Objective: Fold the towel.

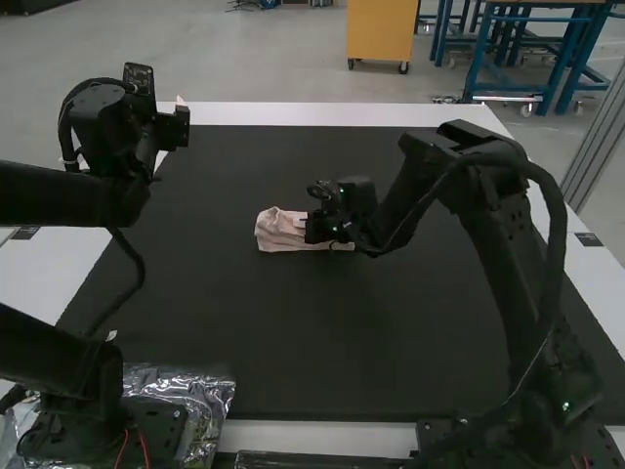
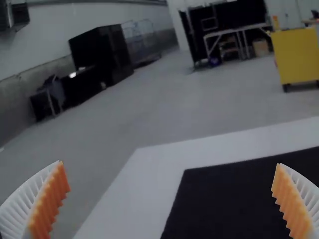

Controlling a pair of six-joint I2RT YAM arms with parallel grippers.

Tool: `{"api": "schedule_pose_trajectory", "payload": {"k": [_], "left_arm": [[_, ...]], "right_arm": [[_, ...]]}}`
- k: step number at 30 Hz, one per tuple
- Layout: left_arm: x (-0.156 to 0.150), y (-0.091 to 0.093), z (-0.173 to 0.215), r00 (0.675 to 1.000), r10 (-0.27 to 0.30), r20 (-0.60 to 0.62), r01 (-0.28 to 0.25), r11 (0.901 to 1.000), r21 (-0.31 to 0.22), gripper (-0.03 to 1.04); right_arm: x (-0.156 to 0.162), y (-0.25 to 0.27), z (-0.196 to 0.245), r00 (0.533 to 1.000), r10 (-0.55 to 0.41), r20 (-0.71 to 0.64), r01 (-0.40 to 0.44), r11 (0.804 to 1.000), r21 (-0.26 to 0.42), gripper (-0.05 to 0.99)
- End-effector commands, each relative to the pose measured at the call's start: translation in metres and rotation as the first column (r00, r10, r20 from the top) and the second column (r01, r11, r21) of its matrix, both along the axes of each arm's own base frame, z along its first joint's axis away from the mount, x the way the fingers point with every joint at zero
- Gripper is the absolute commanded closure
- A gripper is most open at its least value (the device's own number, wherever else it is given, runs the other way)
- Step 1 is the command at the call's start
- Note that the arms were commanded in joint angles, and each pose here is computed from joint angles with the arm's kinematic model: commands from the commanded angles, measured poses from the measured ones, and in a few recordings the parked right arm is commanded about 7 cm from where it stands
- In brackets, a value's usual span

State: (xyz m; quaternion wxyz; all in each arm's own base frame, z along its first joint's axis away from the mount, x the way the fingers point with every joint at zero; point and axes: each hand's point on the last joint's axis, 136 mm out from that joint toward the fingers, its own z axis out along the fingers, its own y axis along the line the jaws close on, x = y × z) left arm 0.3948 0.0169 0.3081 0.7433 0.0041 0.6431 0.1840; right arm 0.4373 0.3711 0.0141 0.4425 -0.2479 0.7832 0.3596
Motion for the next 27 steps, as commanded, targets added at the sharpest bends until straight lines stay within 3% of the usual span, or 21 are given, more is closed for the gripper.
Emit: {"api": "schedule_pose_trajectory", "payload": {"k": [1,2,4,6,11,19,27], "left_arm": [[-0.015,-0.017,0.052,0.992,-0.048,0.116,0.048,0.9988,-0.003,0.05],[-0.02,-0.023,0.062,0.989,-0.064,0.132,0.065,0.9979,-0.004,0.05],[-0.031,-0.024,0.079,0.984,-0.072,0.162,0.074,0.9972,-0.006,0.05],[-0.04,-0.028,0.091,0.978,-0.1,0.182,0.101,0.9948,0.001,0.05],[-0.068,-0.033,0.113,0.965,-0.139,0.221,0.141,0.99,0.008,0.05],[-0.129,-0.031,0.141,0.936,-0.193,0.294,0.19,0.981,0.036,0.05],[-0.202,-0.019,0.153,0.884,-0.192,0.426,0.196,0.98,0.036,0.05]], "right_arm": [[0.019,-0.006,0.121,0.987,-0.05,0.156,0.027,0.989,0.143,0.95],[0.021,-0.012,0.148,0.98,-0.069,0.186,0.039,0.986,0.163,0.93],[0.021,-0.03,0.207,0.961,-0.116,0.252,0.063,0.976,0.209,0.76],[0.016,-0.053,0.262,0.932,-0.182,0.315,0.103,0.963,0.251,0.48],[-0.014,-0.118,0.36,0.844,-0.327,0.426,0.196,0.926,0.323,0.03],[-0.114,-0.216,0.44,0.704,-0.459,0.541,0.238,0.871,0.429,0.02],[-0.258,-0.306,0.48,0.466,-0.614,0.637,0.257,0.783,0.566,0.03]]}}
